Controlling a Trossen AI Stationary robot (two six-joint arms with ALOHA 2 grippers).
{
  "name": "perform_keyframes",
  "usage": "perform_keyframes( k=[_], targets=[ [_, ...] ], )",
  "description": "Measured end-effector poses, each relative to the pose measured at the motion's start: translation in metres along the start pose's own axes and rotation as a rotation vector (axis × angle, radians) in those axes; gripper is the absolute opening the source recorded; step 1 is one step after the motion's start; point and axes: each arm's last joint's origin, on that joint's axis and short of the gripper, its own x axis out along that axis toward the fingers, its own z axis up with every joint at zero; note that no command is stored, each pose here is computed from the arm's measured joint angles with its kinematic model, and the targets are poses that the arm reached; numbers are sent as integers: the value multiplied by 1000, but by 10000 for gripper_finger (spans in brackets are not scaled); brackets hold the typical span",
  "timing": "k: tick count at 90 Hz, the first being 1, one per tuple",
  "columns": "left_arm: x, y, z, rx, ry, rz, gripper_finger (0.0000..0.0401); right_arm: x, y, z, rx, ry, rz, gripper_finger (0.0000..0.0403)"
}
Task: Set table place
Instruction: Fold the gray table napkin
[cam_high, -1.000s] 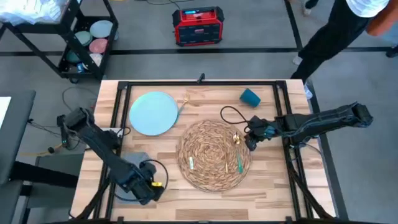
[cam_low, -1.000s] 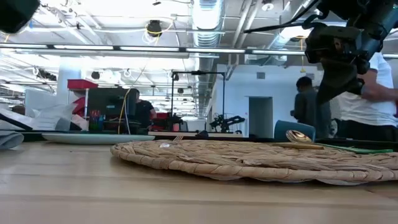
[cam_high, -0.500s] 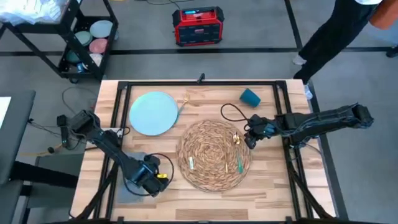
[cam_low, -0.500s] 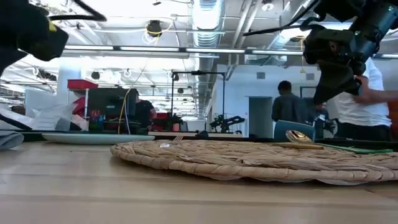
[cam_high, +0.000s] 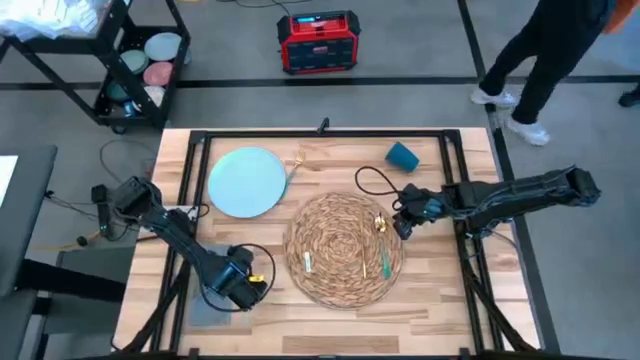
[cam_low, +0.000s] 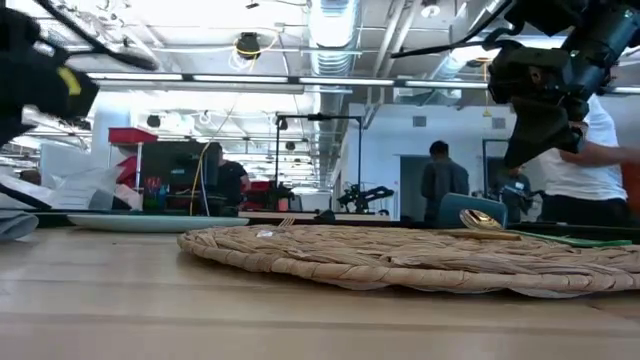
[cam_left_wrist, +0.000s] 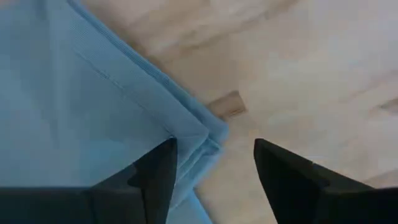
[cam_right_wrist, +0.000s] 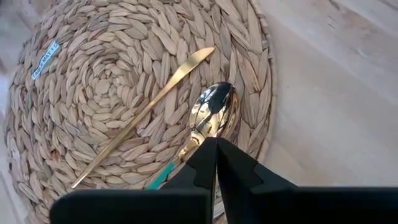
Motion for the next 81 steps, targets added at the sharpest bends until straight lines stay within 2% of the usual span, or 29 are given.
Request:
perform_keyframes(
  k=[16, 23, 32, 42, 46, 66, 81],
  targets=[
    [7, 7, 1, -27, 3, 29, 194, 0, 0, 0, 9, 5, 4, 0],
    [7, 9, 1, -31, -3, 47, 175, 0, 0, 0, 9, 10, 8, 0],
    [7, 10, 2, -37, -7, 63, 122, 0, 0, 0, 11, 14, 12, 0],
    [7, 11, 2, -27, -5, 67, 32, 0, 0, 0, 16, 14, 12, 0],
    [5, 10, 2, -28, -5, 64, 14, 0, 0, 0, 16, 14, 12, 0],
    [-19, 6, 3, -1, -10, 79, 2, 0, 0, 0, 16, 14, 13, 0],
    [-48, 17, 9, 8, -46, 148, 1, 0, 0, 0, 16, 14, 13, 0]
  ],
)
